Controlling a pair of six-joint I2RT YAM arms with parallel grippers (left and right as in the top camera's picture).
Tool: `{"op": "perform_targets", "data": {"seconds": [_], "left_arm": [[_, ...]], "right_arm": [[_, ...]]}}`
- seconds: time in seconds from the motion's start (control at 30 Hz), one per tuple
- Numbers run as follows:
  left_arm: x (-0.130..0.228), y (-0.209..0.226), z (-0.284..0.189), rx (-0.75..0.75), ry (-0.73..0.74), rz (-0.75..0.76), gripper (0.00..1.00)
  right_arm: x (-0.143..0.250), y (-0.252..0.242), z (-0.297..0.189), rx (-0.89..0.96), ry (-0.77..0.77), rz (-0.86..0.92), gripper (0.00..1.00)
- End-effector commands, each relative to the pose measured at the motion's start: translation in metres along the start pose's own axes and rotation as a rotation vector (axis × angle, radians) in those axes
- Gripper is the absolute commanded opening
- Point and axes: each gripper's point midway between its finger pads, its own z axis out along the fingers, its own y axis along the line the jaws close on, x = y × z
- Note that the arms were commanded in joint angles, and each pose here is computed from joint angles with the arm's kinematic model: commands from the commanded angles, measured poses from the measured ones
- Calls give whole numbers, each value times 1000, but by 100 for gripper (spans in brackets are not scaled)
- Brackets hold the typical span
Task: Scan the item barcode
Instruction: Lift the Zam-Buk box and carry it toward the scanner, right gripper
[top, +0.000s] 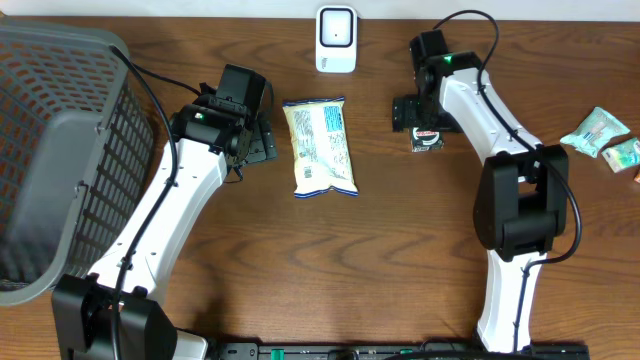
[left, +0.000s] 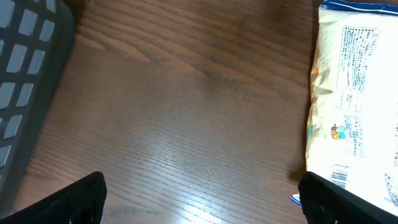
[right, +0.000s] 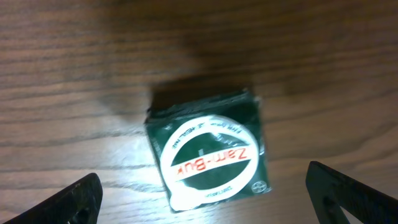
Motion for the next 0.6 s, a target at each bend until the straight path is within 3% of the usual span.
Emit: {"op": "perform_targets", "data": {"seconds": [0.0,0.17,0.57], "left_arm": [[-3,3,-4,-11,-15,2,98],[-3,3,-4,-11,-15,2,98],[-3,3,-4,-11,-14,2,98]], "right_arm": [[-6,-7,-2,22,-25,-97,99],[4,-7,14,27,-9,-223,99],[15,6,42,-113,-11,-202,99]]}}
